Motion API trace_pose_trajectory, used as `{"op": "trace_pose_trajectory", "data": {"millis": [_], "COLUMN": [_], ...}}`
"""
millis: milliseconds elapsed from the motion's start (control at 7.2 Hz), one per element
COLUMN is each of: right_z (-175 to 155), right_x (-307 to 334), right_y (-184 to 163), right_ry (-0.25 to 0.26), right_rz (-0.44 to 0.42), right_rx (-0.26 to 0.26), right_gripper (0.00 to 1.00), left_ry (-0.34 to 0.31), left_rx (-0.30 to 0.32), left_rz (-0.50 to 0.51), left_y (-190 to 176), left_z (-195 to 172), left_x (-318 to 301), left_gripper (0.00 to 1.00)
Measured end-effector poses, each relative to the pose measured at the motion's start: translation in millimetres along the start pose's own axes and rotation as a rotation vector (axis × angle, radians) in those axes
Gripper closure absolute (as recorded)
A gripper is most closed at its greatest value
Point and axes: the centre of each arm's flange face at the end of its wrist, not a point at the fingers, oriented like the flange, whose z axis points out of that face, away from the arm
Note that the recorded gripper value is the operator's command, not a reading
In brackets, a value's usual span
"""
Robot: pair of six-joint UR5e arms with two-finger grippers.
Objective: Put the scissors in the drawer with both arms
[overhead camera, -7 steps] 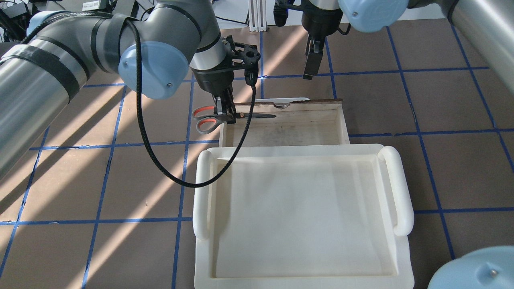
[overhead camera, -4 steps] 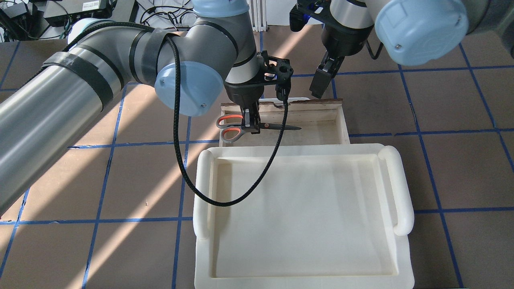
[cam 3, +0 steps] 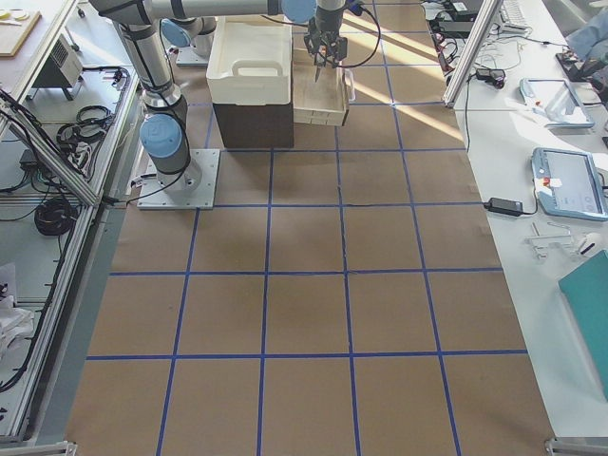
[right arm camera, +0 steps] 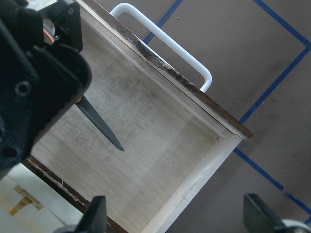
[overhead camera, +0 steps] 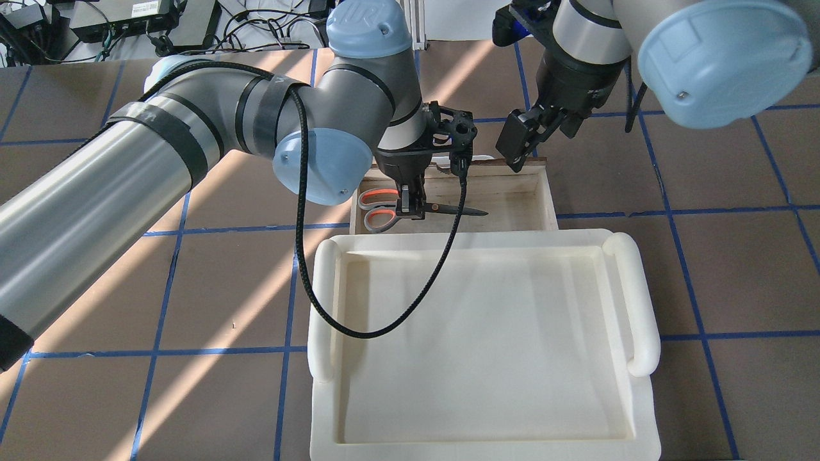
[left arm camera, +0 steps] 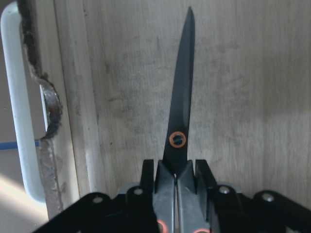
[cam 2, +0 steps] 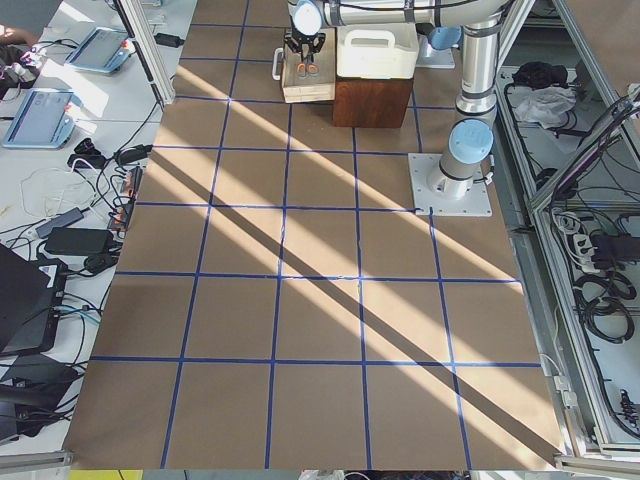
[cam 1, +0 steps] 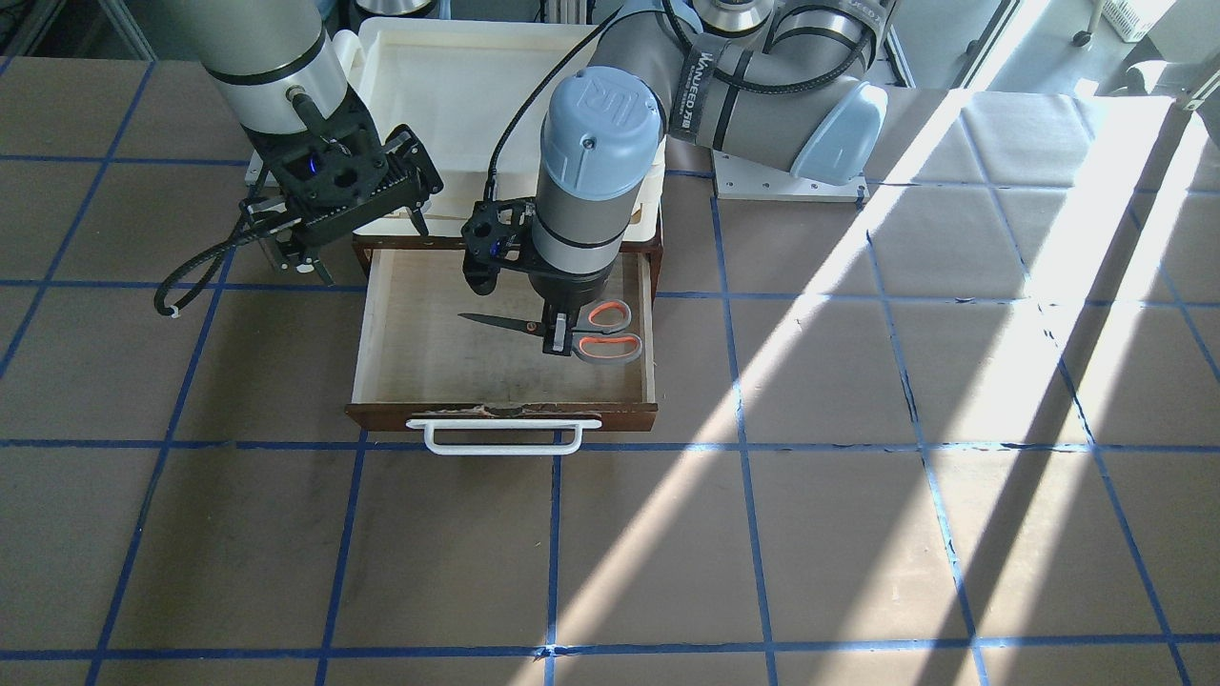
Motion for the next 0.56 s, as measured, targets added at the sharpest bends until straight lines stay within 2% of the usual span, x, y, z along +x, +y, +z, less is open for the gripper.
{"op": "trace_pose_trajectory", "data": {"millis": [139, 278, 556], "right_z": [-3.1, -6.2, -10.6], "right_x": [4.6, 7.9, 12.9], "right_y": [2.6, 2.2, -0.6], "right_ry": [0.016, 0.027, 0.051], "right_rz": [0.112, 0.208, 0.338], "right_rx": [-0.001, 0.005, 0.023], "right_gripper": [0.00, 0.00, 0.00], "left_ry": [-0.005, -0.009, -0.029], "left_rx": [0.001, 0.001, 0.004], "left_rz": [0.002, -0.002, -0.031], "left_y": [0.2, -0.2, -0.8], "left_z": [6.1, 7.6, -1.8], "left_x": [-1.7, -1.8, 0.3], "left_gripper": [0.22, 0.08, 0.08]}}
